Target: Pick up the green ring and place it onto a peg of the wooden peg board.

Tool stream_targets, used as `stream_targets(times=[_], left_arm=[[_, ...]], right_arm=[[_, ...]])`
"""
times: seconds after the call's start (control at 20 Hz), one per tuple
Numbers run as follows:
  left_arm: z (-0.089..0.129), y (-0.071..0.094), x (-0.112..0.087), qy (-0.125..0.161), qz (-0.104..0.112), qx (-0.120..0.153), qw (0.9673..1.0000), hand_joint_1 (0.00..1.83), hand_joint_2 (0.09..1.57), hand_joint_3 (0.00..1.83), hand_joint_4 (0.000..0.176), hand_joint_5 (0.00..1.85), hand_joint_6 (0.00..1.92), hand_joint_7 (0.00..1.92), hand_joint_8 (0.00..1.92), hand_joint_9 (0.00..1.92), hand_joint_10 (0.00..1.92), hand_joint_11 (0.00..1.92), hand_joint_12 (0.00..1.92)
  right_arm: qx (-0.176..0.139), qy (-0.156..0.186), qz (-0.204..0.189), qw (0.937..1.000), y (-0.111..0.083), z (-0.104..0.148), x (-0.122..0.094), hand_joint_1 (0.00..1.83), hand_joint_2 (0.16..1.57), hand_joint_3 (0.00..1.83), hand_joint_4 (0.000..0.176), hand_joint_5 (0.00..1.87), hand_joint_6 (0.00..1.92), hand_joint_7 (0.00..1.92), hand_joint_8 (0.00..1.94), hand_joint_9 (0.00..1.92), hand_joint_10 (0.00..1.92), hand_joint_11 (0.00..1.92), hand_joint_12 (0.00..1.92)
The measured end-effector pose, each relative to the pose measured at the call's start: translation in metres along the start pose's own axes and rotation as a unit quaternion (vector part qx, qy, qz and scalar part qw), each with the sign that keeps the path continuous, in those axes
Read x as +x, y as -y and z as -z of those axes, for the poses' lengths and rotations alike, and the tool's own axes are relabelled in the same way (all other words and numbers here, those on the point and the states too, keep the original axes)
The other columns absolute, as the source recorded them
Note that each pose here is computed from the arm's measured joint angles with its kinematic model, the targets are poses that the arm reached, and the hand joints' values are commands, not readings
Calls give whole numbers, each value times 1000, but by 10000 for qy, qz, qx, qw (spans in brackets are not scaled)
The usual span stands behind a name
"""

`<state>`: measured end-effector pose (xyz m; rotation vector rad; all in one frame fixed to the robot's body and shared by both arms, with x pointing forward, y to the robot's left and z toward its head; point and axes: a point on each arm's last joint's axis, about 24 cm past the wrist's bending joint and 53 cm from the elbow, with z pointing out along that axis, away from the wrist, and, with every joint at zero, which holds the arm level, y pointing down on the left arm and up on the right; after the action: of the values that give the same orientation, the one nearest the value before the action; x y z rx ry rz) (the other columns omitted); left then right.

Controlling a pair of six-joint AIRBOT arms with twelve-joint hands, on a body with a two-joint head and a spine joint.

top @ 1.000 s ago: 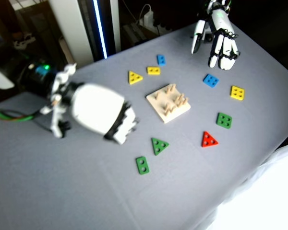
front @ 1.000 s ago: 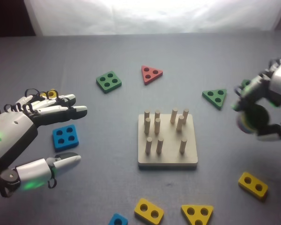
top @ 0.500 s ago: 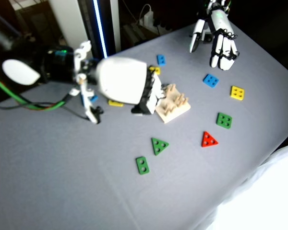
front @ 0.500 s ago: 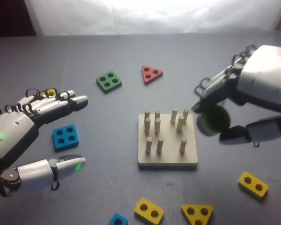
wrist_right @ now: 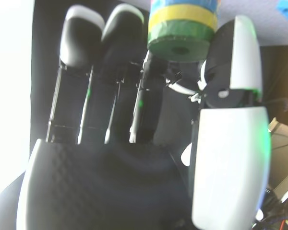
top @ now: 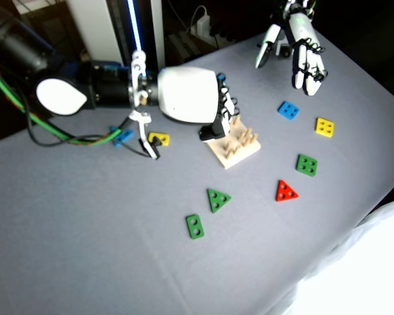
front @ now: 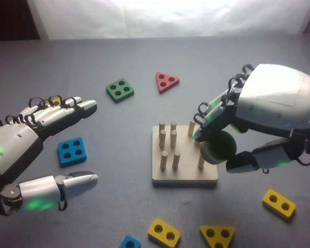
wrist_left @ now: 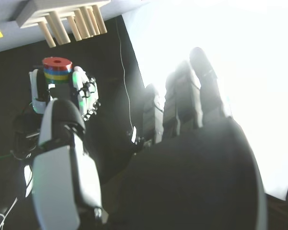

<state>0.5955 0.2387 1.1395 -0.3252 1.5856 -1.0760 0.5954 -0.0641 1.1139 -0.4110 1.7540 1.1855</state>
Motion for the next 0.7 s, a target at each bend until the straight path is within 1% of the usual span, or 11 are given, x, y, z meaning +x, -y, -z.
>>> stream_targets(times=[0.1,0.15,0.25,0.3,0.35,0.4,0.45,0.5,0.6,0.65,0.7], left_arm=[[0,0,0,4,2,-3,10000,663,1040,0,100,250,1,154,3,184,5,0,533],[0,0,0,3,1,-2,10000,675,1039,0,101,256,3,153,2,180,3,0,525],[0,0,0,3,1,-2,10000,645,1042,0,104,257,1,159,2,190,4,0,572],[0,0,0,3,1,-2,10000,644,1040,0,106,257,1,160,1,196,4,0,611],[0,0,0,4,1,-1,10000,652,1040,0,106,251,0,151,0,184,1,0,598],[0,0,0,3,1,-2,10000,642,1041,0,105,248,0,151,0,186,2,0,615],[0,0,0,4,1,-1,10000,647,1043,1,104,243,0,153,1,190,3,0,620],[0,0,0,3,3,-2,10000,642,1044,1,109,234,1,153,1,196,4,0,658],[0,0,1,4,20,-1,10000,647,1045,1,106,236,3,162,4,200,5,0,665],[0,-1,1,3,37,-13,10000,663,1048,1,116,221,4,143,6,172,5,0,574],[0,-1,2,-12,33,4,10000,662,1050,1,109,231,4,147,4,173,5,0,572]], right_arm=[[-13,-77,6,10000,-1,-2,5,1288,1058,0,0,1348,5,1069,1126,1180,1206,1097,1536],[3,-113,-2,9999,0,-2,8,1230,1001,0,0,1345,252,1080,1057,1176,1266,1115,1567],[18,-129,-23,9999,1,-3,9,1208,1008,0,0,1248,506,1060,1098,1133,1376,1097,1629],[16,-132,-29,9999,1,-4,10,1206,1010,0,0,1235,534,1050,1138,1123,1431,1098,1667],[12,-136,-29,9999,1,-4,10,1267,1056,6,0,1222,343,1040,1169,1117,1307,1061,1620],[7,-136,-35,9999,0,-5,11,1278,1069,3,0,1242,246,1027,1195,1113,1353,1063,1674],[-9,-150,-29,9999,0,-6,12,1226,1012,0,0,1283,385,1020,1231,1113,1607,1126,1821],[-7,-157,-38,9999,0,-8,13,1213,1004,1,0,1268,458,1021,1215,1117,1672,1150,1841],[-6,-186,-19,9998,0,-11,15,1206,1007,0,0,1247,509,1009,1194,1122,1632,1157,1811],[-13,-197,-33,9998,0,-13,16,1204,1010,0,0,1238,525,1017,1133,1127,1563,1152,1771],[-11,-187,-29,9998,0,-14,14,1205,1011,0,0,1232,537,1046,1018,1132,1518,1156,1737]])
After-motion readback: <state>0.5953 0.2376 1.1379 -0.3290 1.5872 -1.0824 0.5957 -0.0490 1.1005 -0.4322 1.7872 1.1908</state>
